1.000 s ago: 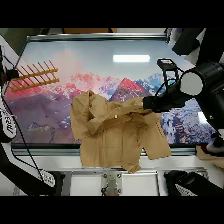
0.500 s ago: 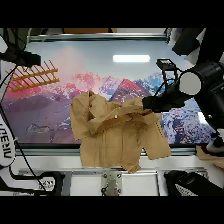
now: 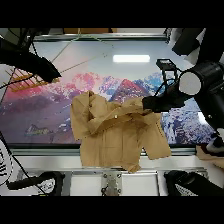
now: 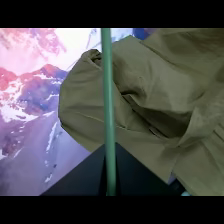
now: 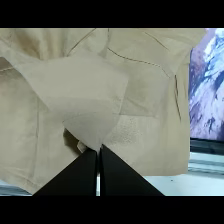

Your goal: Fold the clothes and pants, and hang the long-sleeved shirts on hangers.

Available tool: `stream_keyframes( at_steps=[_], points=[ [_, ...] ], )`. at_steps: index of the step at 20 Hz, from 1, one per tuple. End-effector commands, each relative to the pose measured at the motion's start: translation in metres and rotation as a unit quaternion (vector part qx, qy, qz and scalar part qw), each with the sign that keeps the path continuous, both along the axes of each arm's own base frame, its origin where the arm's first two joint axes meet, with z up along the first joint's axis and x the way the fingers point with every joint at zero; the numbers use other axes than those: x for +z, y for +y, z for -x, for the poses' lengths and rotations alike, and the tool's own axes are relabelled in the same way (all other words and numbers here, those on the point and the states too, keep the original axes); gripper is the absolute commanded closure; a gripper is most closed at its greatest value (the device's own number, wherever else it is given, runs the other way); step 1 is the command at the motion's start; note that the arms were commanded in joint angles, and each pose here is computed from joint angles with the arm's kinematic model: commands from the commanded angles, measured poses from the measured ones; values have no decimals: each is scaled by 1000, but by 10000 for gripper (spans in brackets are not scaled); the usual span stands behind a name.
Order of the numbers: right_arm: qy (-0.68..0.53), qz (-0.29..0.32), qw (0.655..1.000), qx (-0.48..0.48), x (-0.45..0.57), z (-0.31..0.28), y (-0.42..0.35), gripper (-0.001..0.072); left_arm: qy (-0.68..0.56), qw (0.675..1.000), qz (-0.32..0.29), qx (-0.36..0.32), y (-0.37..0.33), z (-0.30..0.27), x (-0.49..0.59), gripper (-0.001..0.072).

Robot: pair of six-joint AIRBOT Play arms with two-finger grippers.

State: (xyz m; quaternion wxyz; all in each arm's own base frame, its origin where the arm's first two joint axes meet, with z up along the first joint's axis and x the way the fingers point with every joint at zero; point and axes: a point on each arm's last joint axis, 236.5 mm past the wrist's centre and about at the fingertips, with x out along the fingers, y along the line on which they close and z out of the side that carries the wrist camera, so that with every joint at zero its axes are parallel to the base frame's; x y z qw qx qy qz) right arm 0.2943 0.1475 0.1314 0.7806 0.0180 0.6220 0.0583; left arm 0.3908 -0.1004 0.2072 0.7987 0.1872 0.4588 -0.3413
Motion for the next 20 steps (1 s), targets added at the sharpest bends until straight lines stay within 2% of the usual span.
stream_keyframes(
  at_steps=[1, 6, 8, 20],
  points=[
    [2, 1, 1000, 0, -2, 0, 0, 703, 24, 993, -34, -114, 3, 32, -8, 695],
    [5, -2, 1000, 2, -2, 0, 2, 702, -6, 977, 46, -206, 0, 68, -12, 695],
    [6, -1, 1000, 2, -3, 0, 2, 703, -12, 974, 73, -215, 8, 83, -22, 696],
    [7, 0, 1000, 1, -4, -1, 2, 703, 41, 957, 118, -261, 10, 171, -107, 696]
  ],
)
